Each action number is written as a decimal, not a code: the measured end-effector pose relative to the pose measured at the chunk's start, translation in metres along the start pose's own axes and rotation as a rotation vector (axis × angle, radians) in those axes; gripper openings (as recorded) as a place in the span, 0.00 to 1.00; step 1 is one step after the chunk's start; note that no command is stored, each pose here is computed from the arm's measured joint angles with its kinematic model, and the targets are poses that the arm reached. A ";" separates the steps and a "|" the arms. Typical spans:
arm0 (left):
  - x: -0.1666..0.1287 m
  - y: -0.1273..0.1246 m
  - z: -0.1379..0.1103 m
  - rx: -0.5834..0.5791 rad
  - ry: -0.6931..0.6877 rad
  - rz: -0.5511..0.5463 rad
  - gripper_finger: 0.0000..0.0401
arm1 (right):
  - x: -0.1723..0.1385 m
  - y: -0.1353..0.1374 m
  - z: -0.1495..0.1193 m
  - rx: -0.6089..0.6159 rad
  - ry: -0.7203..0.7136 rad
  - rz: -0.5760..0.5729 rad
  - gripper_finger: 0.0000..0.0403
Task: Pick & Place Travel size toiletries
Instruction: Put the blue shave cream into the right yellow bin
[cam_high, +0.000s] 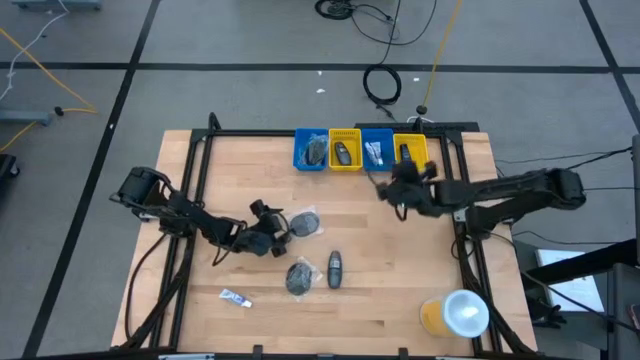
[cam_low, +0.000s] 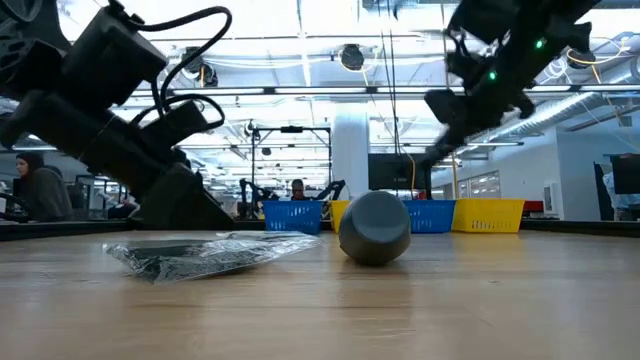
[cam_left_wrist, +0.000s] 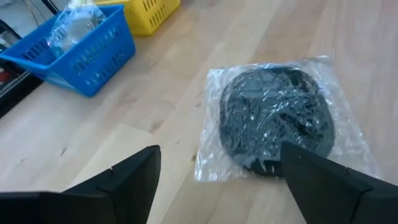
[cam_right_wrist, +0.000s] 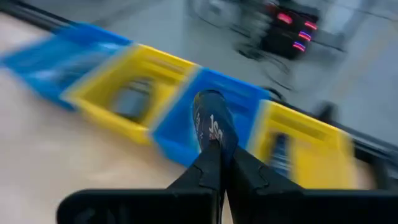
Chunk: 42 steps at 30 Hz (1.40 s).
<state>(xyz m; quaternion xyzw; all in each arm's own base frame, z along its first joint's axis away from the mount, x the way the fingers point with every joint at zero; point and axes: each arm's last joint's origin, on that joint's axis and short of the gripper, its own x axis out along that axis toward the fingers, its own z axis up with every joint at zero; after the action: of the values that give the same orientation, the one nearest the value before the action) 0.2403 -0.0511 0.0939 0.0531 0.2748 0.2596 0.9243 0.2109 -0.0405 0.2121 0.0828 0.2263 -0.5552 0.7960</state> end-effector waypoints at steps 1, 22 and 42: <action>0.000 0.000 -0.001 0.001 0.002 0.001 0.79 | 0.006 -0.007 0.001 -0.003 0.019 -0.044 0.00; 0.000 0.000 0.000 0.007 -0.005 0.001 0.72 | 0.100 -0.057 -0.006 -0.039 0.305 -0.338 0.01; 0.000 0.000 0.000 0.006 -0.002 -0.006 0.71 | 0.110 -0.061 -0.013 -0.080 0.384 -0.331 0.16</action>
<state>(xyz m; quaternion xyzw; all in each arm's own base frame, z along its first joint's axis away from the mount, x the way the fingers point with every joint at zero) 0.2403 -0.0511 0.0937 0.0552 0.2747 0.2557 0.9252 0.1817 -0.1510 0.1581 0.1170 0.4057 -0.6425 0.6395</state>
